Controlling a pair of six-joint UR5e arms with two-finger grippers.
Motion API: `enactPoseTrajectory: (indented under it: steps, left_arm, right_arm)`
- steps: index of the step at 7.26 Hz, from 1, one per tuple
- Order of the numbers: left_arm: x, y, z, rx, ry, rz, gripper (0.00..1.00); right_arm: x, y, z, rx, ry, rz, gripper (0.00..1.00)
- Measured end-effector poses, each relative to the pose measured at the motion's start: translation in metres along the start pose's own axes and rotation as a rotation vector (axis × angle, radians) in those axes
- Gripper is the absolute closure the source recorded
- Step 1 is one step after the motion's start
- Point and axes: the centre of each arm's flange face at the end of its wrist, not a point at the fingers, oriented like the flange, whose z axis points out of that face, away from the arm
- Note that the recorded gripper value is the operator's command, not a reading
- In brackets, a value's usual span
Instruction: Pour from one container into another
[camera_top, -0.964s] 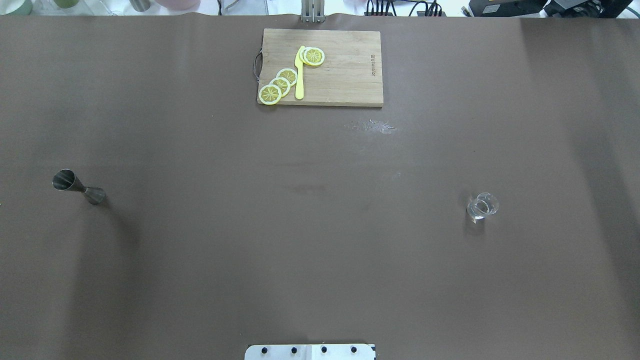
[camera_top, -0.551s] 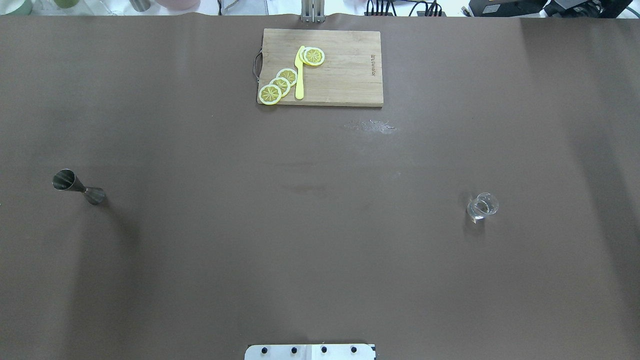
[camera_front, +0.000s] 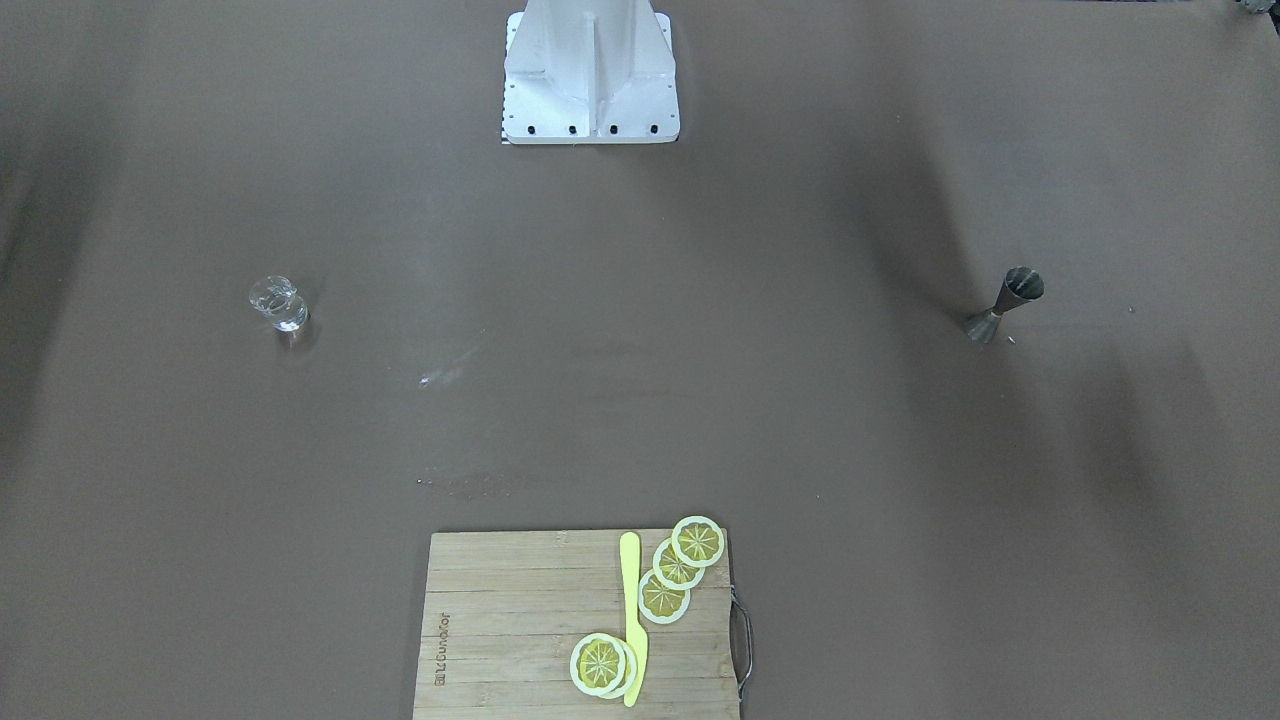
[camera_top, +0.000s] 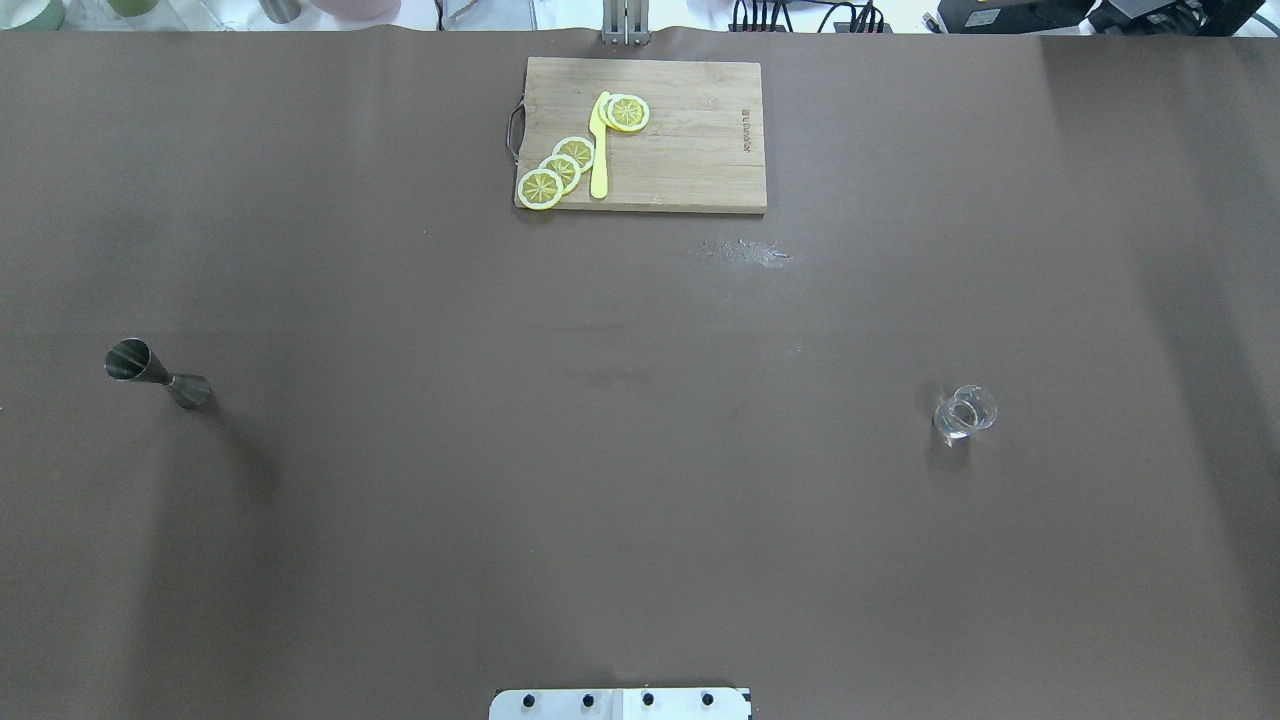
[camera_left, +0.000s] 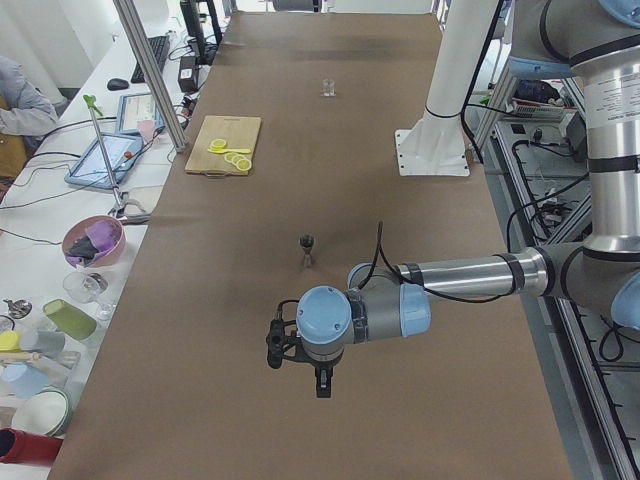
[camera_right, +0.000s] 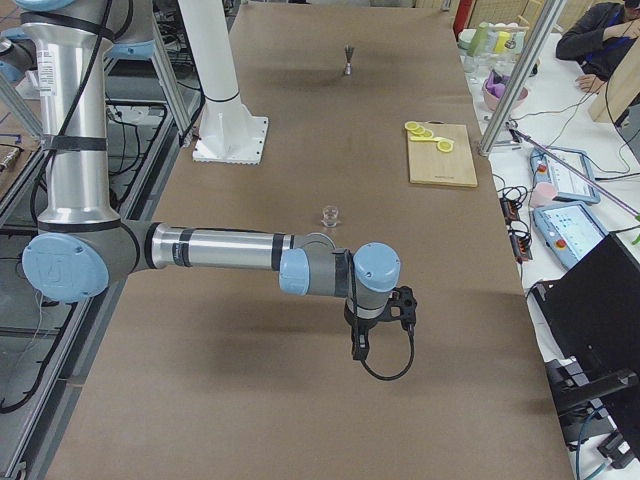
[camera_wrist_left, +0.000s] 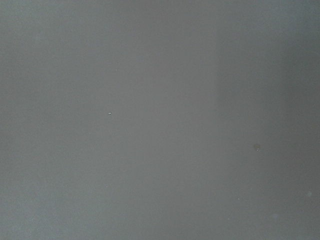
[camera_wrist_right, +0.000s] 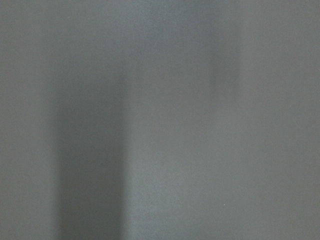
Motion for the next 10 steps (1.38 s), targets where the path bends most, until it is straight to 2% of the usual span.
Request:
enactPoseTrajectory:
  steps: [6, 9, 10]
  left_arm:
    - [-0.002, -0.001, 0.001, -0.010, 0.000, -0.012, 0.02]
    - [-0.002, -0.001, 0.001, -0.010, 0.000, -0.013, 0.02]
    - [-0.002, -0.001, 0.001, -0.010, 0.000, -0.013, 0.02]
  right_arm:
    - [-0.001, 0.000, -0.001, 0.003, 0.000, -0.011, 0.00]
    - [-0.008, -0.004, -0.008, 0.018, 0.004, -0.027, 0.00]
    - [-0.015, -0.010, -0.014, 0.037, 0.000, -0.045, 0.00]
